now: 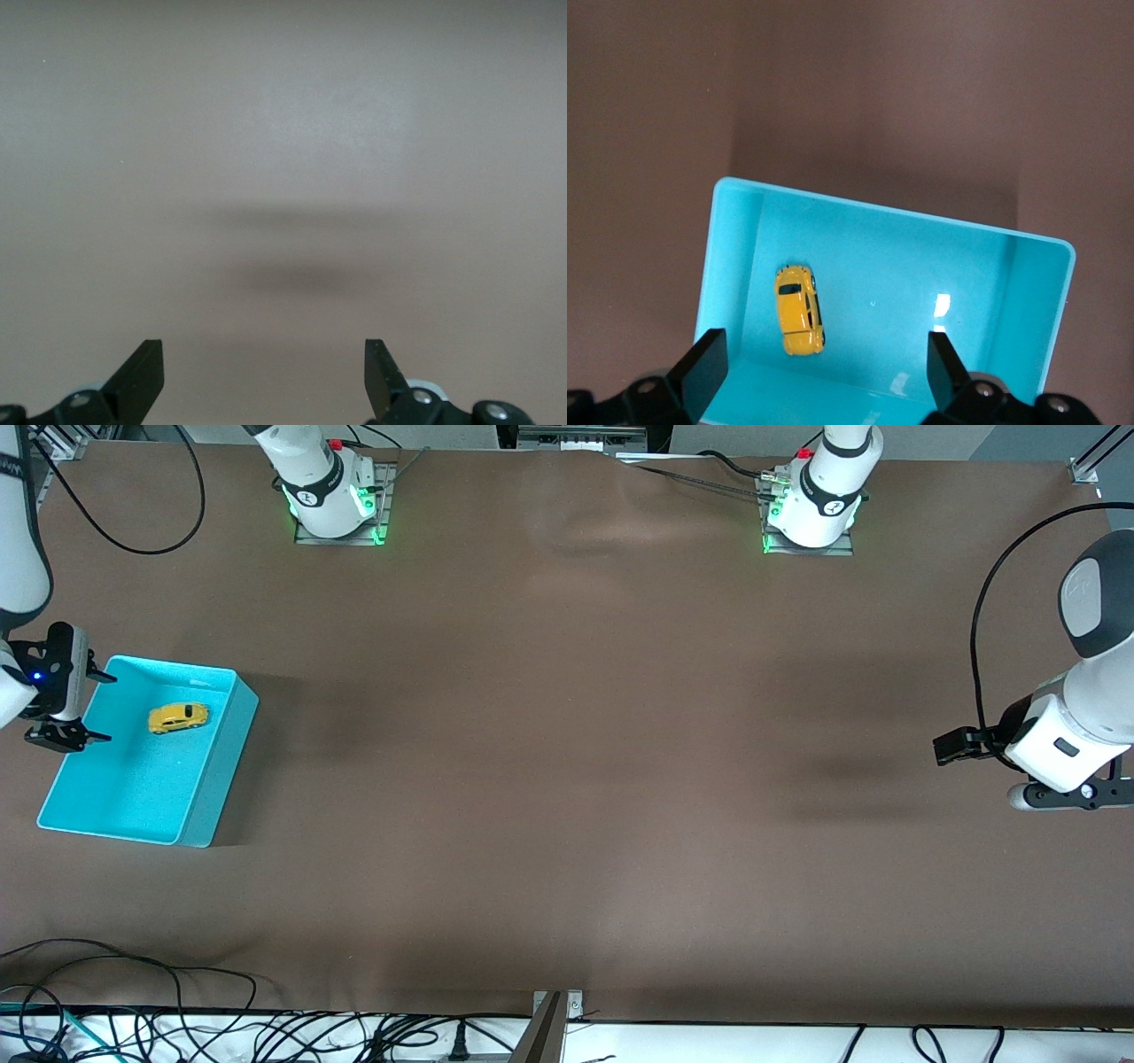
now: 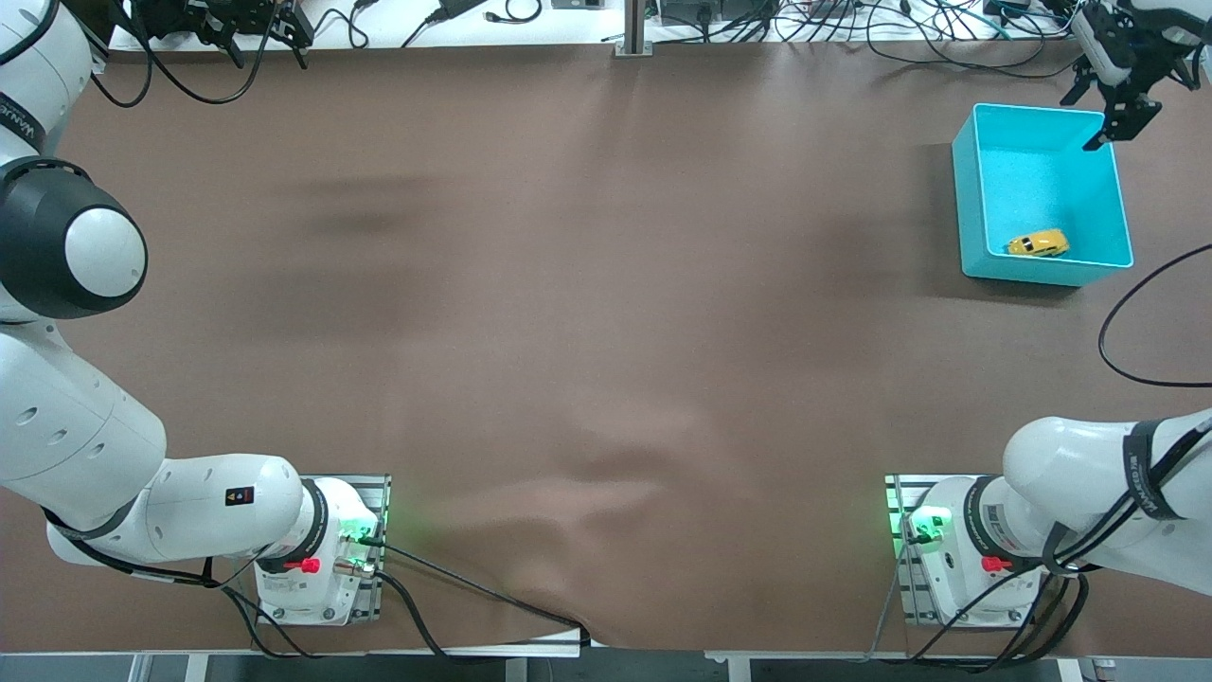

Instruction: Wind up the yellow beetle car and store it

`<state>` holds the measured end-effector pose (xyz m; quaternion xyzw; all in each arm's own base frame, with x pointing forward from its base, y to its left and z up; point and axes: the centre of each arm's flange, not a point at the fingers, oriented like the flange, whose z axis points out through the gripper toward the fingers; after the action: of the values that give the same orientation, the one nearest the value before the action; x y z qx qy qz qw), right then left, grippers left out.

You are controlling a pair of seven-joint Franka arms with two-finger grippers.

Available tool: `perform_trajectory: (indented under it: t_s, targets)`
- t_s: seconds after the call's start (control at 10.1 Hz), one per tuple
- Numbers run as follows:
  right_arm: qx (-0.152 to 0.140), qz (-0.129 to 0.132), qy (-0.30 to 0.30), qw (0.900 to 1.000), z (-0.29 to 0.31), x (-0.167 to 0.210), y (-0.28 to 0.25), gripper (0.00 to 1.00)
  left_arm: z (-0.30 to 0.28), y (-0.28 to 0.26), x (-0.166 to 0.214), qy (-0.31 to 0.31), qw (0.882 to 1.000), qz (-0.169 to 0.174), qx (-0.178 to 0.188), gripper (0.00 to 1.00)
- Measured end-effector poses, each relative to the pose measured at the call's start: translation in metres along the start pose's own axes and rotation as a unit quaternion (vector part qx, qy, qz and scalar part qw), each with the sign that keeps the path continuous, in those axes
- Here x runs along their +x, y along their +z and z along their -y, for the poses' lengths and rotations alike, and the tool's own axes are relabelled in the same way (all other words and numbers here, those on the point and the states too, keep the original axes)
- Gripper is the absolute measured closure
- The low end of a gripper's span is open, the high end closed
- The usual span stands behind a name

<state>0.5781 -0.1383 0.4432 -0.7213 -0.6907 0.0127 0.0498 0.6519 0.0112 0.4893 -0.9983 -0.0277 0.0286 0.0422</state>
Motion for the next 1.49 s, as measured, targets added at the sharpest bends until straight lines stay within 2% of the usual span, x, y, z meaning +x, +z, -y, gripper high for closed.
perform_trajectory:
  t_s: [0.1,0.2,0.4,0.5,0.6,0.79,0.99,1.19,1.29,1.49]
  targets:
    - [0.001,-0.019,0.066,0.998,0.01,0.025,-0.022,0.0,0.0,0.0,0.0,0.0,1.0,0.0,0.0,0.0]
    - [-0.006,-0.023,0.135,0.991,0.018,0.047,-0.041,0.0,0.0,0.0,0.0,0.0,1.0,0.0,0.0,0.0]
    - [-0.038,-0.02,0.252,0.967,0.023,0.103,-0.069,0.0,0.0,0.0,0.0,0.0,1.0,0.0,0.0,0.0]
    - [-0.063,-0.029,0.311,0.948,0.019,0.131,-0.075,0.0,0.0,0.0,0.0,0.0,1.0,0.0,0.0,0.0]
    - [-0.076,-0.042,0.379,0.921,0.015,0.149,-0.075,0.0,0.001,0.0,0.0,0.0,1.0,0.0,0.0,0.0]
    - [-0.078,-0.057,0.485,0.869,0.015,0.171,-0.076,0.0,0.001,0.0,0.0,-0.001,1.0,0.0,0.0,0.0]
    - [-0.068,-0.058,0.561,0.823,0.023,0.183,-0.081,0.0,0.001,0.0,0.0,-0.001,1.0,0.0,0.0,0.0]
    - [-0.056,-0.052,0.605,0.792,0.032,0.171,-0.093,0.0,0.001,0.001,0.0,-0.001,1.0,0.001,0.0,0.0]
    - [-0.053,-0.051,0.619,0.782,0.034,0.165,-0.104,0.0,0.001,0.001,0.0,-0.001,1.0,0.001,0.0,0.0]
    - [-0.055,-0.055,0.63,0.773,0.036,0.162,-0.12,0.0,0.001,0.002,0.001,-0.001,1.0,0.002,0.0,0.0]
